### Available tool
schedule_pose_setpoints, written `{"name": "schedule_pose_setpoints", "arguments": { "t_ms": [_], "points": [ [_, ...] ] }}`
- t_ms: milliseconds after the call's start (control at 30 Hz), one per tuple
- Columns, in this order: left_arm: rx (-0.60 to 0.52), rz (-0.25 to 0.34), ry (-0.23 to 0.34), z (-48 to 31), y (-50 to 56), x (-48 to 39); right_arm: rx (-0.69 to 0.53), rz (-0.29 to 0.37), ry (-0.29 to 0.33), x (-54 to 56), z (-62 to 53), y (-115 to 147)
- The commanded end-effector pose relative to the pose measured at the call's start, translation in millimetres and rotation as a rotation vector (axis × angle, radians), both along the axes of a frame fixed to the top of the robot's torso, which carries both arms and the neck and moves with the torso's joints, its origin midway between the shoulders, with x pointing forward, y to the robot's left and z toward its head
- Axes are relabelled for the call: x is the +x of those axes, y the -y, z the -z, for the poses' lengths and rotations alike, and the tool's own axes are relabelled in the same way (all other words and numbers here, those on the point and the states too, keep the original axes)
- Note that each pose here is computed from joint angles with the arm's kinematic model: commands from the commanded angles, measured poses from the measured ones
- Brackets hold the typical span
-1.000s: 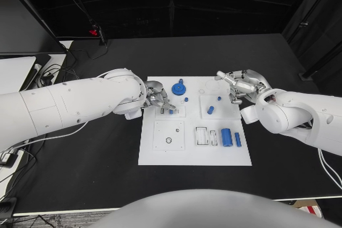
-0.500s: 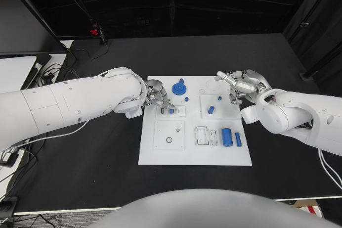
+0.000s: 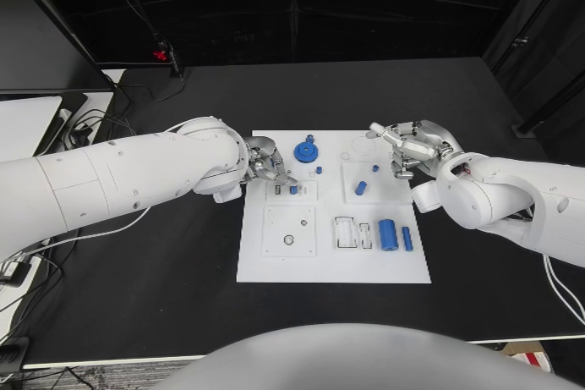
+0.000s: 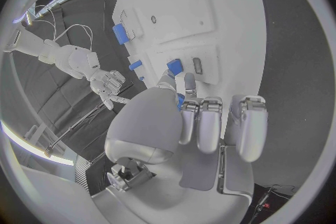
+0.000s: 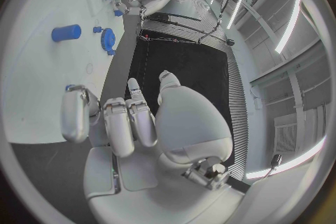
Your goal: Assemble the parts on the task board
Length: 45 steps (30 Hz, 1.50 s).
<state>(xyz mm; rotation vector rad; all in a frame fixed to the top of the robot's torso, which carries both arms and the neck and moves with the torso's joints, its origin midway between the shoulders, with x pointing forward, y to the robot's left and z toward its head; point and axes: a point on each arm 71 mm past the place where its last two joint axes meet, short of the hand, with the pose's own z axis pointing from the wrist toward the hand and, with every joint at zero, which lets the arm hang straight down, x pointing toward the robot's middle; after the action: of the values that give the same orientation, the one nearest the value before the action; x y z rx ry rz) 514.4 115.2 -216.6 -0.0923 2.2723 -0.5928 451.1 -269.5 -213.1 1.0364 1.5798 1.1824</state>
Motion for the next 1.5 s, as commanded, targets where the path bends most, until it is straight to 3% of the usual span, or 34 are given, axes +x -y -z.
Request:
{"name": "schedule_pose_setpoints", "arguments": {
  "t_ms": [33, 400, 600, 767, 1000, 1200, 1500],
  "points": [
    [-0.017, 0.003, 0.016, -1.7, 2.8, 1.6, 0.008, -0.014, -0.001, -0.2, -0.4, -2],
    [-0.039, 0.007, 0.034, -2.1, 3.8, 3.8, 0.007, -0.012, -0.003, -0.3, 0.0, -2],
    [-0.142, 0.004, 0.133, -10.6, -1.0, 4.3, 0.007, -0.013, -0.001, -0.2, 0.0, -2],
    [-0.208, 0.009, 0.191, -20.0, -15.6, 1.6, 0.008, -0.013, 0.003, -0.4, -0.4, -2],
    [-0.221, 0.018, 0.157, -35.5, -37.5, 5.3, 0.009, -0.013, 0.004, -0.8, -0.8, -3],
    [-0.176, 0.026, 0.107, -50.1, -54.9, 17.8, 0.009, -0.015, 0.003, -0.8, -0.6, -4],
    [-0.125, 0.015, 0.063, -53.4, -68.1, 31.6, 0.011, -0.020, 0.000, -0.3, -0.2, -6]
  ]
}}
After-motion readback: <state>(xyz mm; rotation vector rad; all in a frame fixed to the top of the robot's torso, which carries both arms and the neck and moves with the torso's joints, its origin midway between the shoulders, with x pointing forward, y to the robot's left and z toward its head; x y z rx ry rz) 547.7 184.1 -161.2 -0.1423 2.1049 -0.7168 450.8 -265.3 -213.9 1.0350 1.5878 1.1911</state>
